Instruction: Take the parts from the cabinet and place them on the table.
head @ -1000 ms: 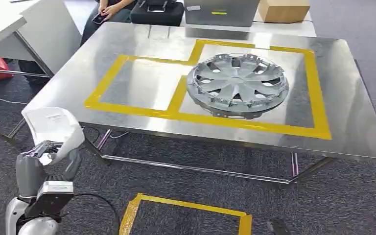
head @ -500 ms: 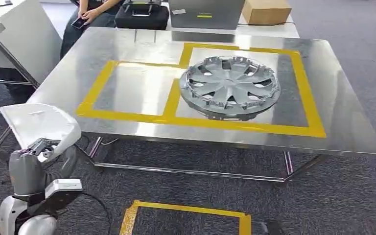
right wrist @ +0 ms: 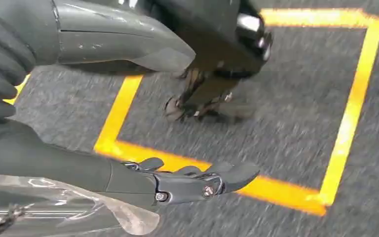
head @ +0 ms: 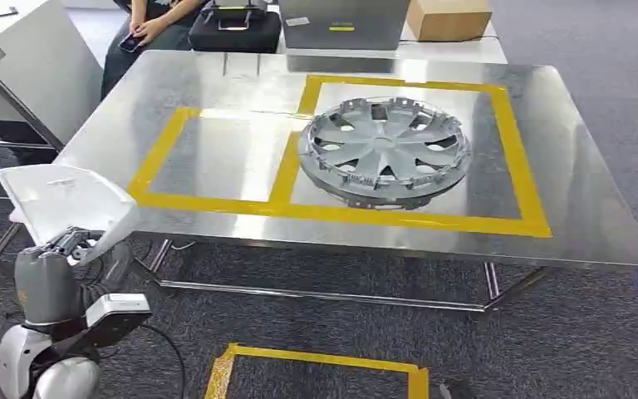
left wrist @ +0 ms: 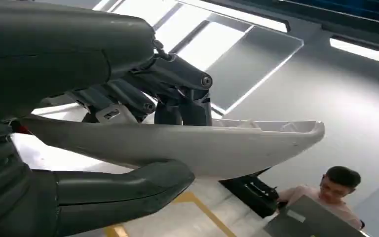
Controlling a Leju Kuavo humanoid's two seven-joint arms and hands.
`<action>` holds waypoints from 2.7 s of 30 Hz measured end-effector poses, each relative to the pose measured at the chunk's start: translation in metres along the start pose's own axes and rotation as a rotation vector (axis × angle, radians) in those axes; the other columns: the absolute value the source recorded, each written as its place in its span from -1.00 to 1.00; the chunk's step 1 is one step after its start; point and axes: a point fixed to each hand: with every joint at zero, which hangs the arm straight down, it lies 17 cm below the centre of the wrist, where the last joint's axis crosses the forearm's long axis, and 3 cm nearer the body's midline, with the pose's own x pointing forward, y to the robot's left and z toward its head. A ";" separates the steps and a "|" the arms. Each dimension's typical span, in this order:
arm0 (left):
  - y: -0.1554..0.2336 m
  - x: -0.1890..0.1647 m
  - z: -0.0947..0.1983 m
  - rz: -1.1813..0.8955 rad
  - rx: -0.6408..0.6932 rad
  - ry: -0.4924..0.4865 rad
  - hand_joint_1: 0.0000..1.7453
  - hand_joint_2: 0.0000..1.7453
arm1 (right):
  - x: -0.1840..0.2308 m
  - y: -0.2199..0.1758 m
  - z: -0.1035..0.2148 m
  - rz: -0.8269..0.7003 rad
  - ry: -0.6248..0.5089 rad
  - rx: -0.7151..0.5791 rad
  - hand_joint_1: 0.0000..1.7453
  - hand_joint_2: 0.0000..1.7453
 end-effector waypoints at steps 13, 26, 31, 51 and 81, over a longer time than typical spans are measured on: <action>-0.001 -0.011 -0.006 -0.040 -0.016 -0.001 1.00 1.00 | 0.003 0.006 -0.001 0.008 -0.006 0.013 -1.00 1.00; -0.029 -0.019 -0.012 -0.062 -0.119 -0.001 1.00 1.00 | 0.000 0.009 0.000 0.034 0.001 0.028 -1.00 1.00; -0.034 -0.017 -0.012 -0.084 -0.139 -0.018 1.00 1.00 | 0.002 0.009 -0.001 0.038 -0.001 0.030 -1.00 1.00; -0.069 -0.026 -0.015 -0.174 -0.280 -0.053 1.00 1.00 | 0.004 0.017 -0.002 0.089 0.008 0.070 -1.00 1.00; -0.227 -0.082 -0.026 -0.460 -0.778 -0.151 1.00 1.00 | 0.032 0.016 -0.014 0.239 0.022 0.171 -1.00 1.00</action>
